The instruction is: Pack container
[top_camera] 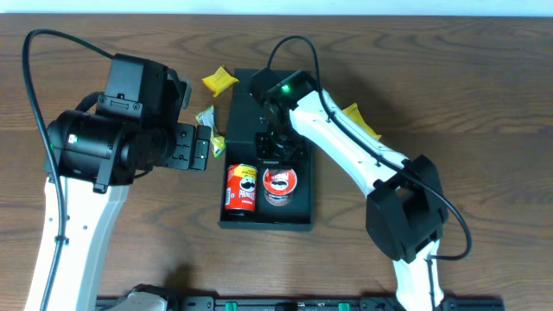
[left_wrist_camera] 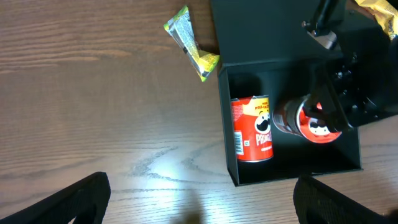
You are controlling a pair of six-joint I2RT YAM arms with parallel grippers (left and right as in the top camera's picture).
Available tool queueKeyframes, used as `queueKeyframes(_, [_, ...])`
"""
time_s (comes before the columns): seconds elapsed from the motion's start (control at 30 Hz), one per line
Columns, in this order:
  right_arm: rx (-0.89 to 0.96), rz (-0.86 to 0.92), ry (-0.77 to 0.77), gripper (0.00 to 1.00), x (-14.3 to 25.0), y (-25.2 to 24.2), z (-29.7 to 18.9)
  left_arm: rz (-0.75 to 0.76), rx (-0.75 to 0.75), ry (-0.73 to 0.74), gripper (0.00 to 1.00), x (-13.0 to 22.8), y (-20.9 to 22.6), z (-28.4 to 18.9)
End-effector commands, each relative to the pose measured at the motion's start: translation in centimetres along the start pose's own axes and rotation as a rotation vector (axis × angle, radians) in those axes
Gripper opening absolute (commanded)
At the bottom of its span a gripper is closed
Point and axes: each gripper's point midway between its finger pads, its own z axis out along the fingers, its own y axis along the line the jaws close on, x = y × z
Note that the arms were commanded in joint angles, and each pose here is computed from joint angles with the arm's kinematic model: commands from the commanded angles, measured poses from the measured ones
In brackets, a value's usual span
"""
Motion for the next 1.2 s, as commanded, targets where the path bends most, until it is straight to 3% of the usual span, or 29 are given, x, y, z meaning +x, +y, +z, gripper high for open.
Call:
queueKeyframes(0.0, [0.008,0.032,-0.011,0.02,-0.2,0.2,0.5,0.006,0.003,0.006,0.95,0.0,-0.1,0.2])
queueKeyframes(0.73, [-0.112,0.045,-0.137,0.01,-2.1,4.9,3.5,0.006,0.004,-0.007,0.95,-0.3,-0.1,0.2])
queueKeyframes(1.17, [0.19,0.037,-0.441,0.02,-7.0,0.0,2.1,0.006,0.002,0.016,0.96,0.3,-0.1,0.2])
